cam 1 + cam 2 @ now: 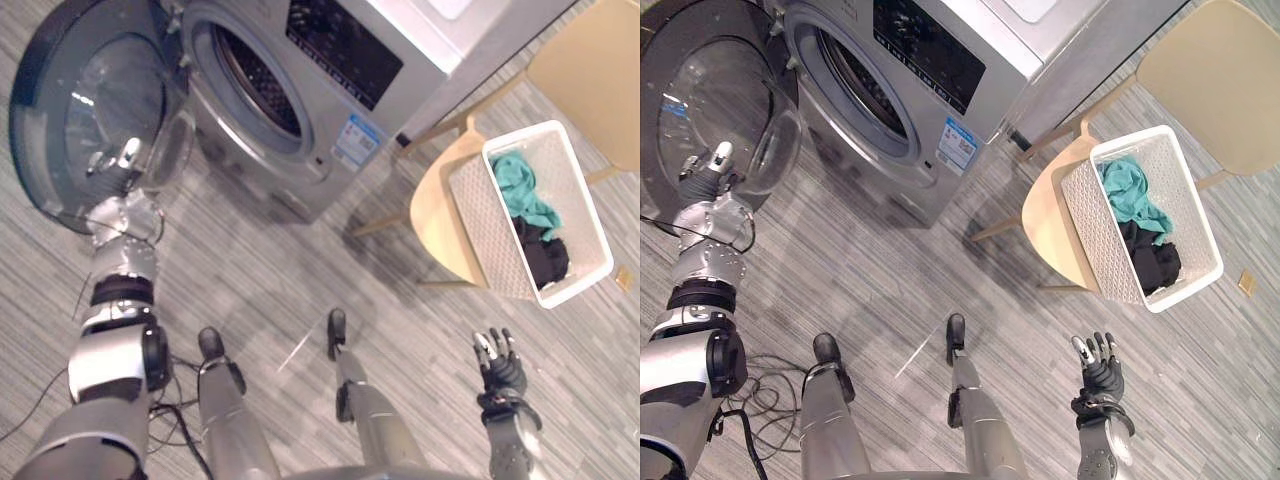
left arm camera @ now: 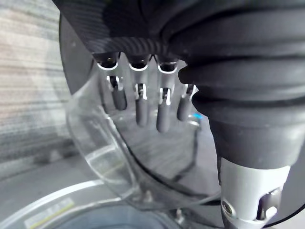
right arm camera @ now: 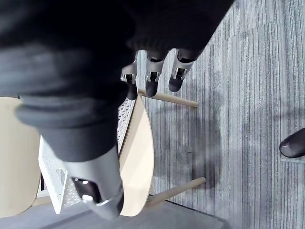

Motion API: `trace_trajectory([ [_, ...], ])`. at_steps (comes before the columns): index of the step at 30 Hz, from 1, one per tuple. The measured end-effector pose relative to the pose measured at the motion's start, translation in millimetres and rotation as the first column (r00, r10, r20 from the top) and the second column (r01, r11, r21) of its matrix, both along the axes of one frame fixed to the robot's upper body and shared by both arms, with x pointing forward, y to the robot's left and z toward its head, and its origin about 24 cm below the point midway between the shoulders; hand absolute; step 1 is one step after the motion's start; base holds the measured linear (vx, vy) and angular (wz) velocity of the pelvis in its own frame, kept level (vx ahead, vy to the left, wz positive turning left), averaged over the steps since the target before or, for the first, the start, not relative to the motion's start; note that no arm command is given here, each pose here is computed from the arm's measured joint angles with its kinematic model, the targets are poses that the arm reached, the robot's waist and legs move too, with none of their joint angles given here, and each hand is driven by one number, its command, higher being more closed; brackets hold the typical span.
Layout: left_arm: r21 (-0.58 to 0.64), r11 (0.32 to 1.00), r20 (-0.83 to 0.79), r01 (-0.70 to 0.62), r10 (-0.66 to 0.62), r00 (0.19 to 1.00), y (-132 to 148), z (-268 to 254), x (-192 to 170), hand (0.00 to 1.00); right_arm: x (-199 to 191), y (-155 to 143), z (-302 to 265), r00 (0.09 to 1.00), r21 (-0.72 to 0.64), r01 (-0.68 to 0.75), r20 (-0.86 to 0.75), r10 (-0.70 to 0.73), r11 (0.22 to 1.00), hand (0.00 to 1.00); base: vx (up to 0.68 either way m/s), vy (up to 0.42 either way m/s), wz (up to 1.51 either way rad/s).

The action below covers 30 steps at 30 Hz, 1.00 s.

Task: Pick up the laundry basket with both hands and put the clothes into the washing machine.

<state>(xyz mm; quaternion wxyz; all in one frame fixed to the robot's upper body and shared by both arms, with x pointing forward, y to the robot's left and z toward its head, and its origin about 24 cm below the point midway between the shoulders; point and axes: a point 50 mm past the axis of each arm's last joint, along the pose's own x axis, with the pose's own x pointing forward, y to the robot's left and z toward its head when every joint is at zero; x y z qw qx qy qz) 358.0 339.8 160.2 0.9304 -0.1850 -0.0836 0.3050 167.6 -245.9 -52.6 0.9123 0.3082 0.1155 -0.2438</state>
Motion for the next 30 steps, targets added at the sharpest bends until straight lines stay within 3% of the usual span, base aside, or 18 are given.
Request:
trace_trajectory([
  [4, -0.009, 0.999, -0.005, -0.043, 0.043, 0.999, 14, -4, -10, 0.00, 0, -2, 1, 1.000, -0.005, 0.001, 0.001, -0.001, 1.000, 0.00, 0.01, 0.007, 0.04],
  [9, -0.033, 0.999, -0.033, -0.035, 0.034, 0.999, 9, -24, -14, 0.00, 5, -1, 3, 1.000, -0.004, -0.002, 0.013, 0.003, 1.000, 0.00, 0.02, 0.040, 0.08],
  [16, -0.071, 0.992, -0.205, 0.105, -0.117, 0.972, -46, -110, -29, 0.00, 10, 2, -9, 0.999, 0.015, -0.004, -0.034, 0.005, 1.000, 0.00, 0.01, 0.035, 0.06],
  [23, -0.235, 0.929, -0.446, 0.285, -0.363, 0.818, -141, -215, -81, 0.00, -9, 8, -50, 0.966, 0.043, 0.003, -0.258, 0.009, 0.999, 0.00, 0.01, 0.015, 0.12],
  [28, -0.329, 0.879, -0.607, 0.345, -0.477, 0.636, -182, -268, -136, 0.00, -32, 25, -81, 0.872, 0.071, -0.098, -0.475, 0.120, 0.993, 0.00, 0.05, 0.042, 0.08],
  [30, -0.342, 0.854, -0.691, 0.392, -0.512, 0.511, -192, -287, -164, 0.00, -37, 37, -89, 0.819, 0.073, -0.195, -0.537, 0.203, 0.978, 0.00, 0.07, 0.043, 0.06],
])
